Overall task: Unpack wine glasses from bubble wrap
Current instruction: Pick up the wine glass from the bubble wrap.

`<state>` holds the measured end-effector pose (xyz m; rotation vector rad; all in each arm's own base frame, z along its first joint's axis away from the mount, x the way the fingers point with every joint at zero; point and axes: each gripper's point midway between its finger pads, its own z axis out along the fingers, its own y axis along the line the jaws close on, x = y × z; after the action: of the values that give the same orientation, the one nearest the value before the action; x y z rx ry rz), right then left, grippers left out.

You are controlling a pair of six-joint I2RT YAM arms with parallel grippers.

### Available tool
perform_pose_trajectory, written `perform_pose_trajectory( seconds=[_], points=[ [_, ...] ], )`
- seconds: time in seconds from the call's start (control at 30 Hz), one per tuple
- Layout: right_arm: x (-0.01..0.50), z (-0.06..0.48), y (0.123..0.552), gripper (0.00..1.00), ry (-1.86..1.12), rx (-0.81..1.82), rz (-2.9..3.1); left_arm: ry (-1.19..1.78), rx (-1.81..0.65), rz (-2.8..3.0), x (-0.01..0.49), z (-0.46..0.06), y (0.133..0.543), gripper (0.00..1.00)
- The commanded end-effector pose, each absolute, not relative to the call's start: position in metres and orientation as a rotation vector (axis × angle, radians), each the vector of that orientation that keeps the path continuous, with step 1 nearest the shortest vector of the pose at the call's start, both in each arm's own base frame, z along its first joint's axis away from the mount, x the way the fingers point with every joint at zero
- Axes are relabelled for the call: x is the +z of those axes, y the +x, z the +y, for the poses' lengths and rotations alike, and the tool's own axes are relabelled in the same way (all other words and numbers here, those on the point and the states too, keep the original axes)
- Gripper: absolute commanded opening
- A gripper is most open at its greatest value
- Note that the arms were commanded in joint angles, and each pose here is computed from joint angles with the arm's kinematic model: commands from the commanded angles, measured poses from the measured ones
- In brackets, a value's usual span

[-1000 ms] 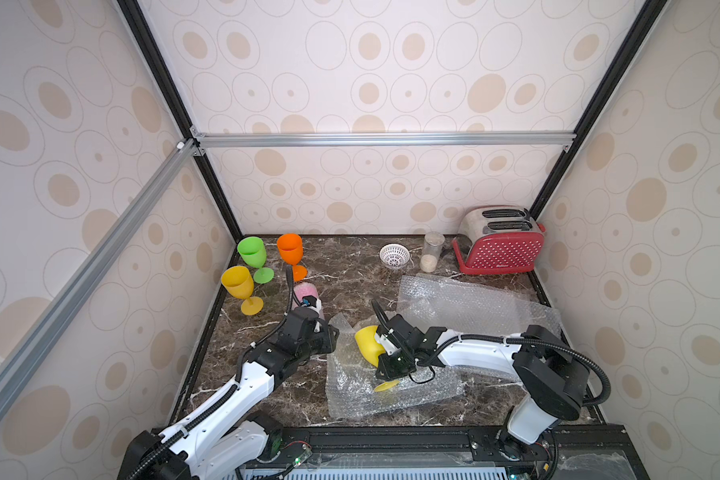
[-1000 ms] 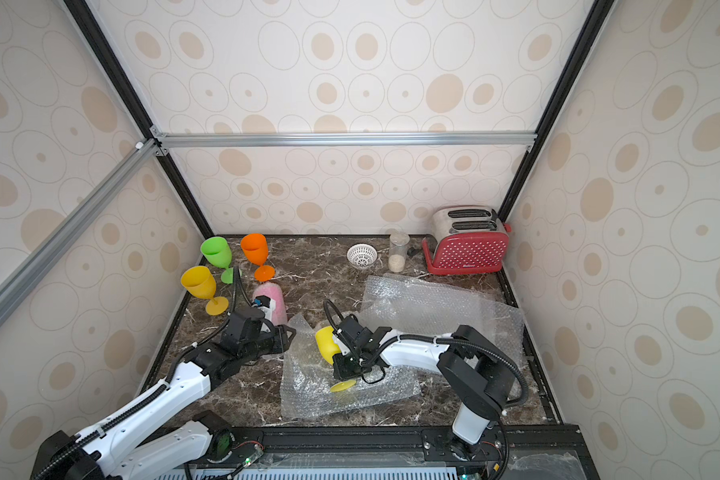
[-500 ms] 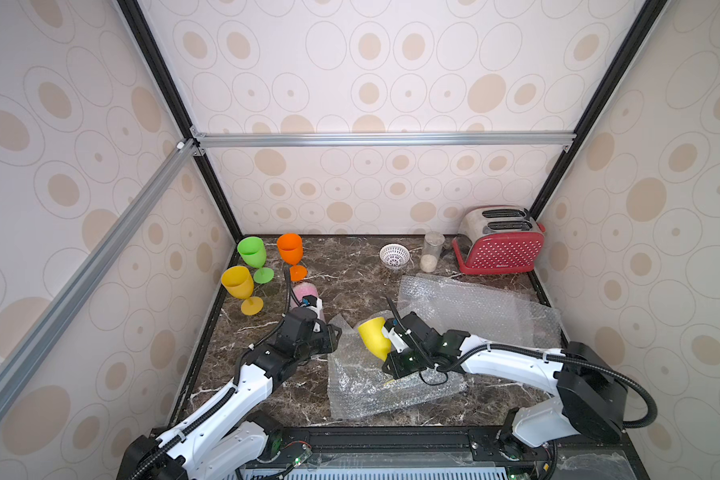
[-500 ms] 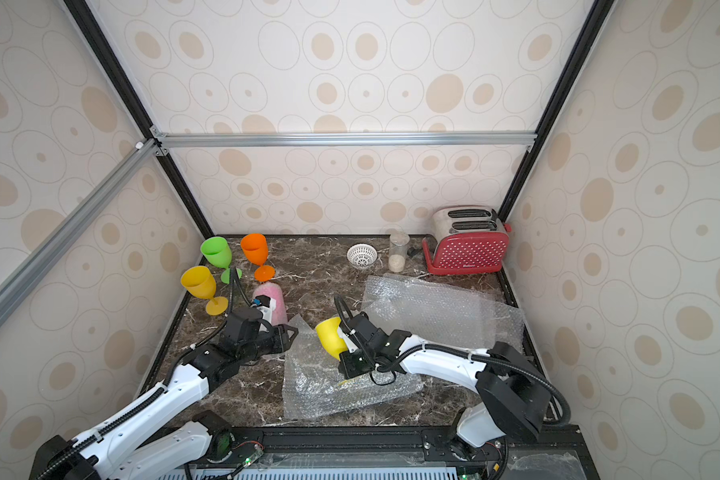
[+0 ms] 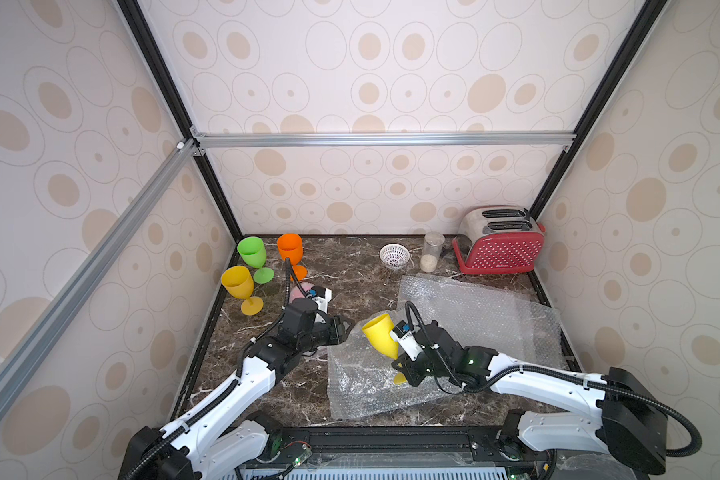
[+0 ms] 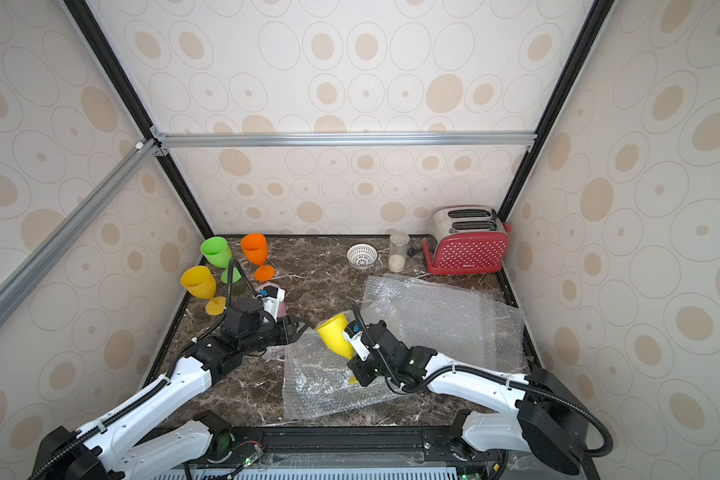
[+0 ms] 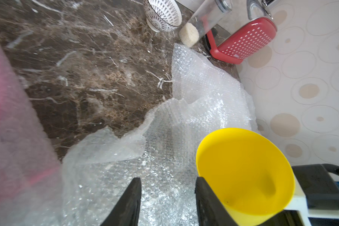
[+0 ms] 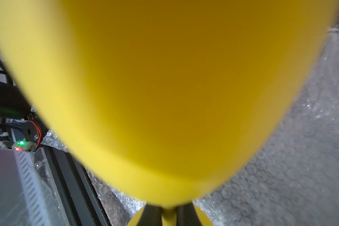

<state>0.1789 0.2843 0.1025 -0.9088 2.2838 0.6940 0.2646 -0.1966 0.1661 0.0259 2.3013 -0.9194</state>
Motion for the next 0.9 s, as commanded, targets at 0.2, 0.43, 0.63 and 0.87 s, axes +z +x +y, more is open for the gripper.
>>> perform_pose_trajectory(
  seconds=[0.2, 0.43, 0.63, 0.87],
  points=[
    [0.121, 0.282, 0.175, 0.08, -1.056, 0.598, 2.076, 0.14, -1.128, 2.24, 0.195, -0.225, 0.262, 0.46],
    [0.118, 0.286, 0.176, 0.08, -1.104, 0.511, 2.058, 0.199, -1.209, 2.224, 0.198, -0.235, 0.258, 0.44],
    [0.119, 0.284, 0.179, 0.07, -1.09, 0.489, 2.047, 0.236, -1.196, 2.259, 0.191, -0.235, 0.251, 0.4],
    [0.121, 0.288, 0.18, 0.07, -1.12, 0.46, 2.036, 0.313, -1.198, 2.31, 0.177, -0.243, 0.243, 0.37]
  ],
)
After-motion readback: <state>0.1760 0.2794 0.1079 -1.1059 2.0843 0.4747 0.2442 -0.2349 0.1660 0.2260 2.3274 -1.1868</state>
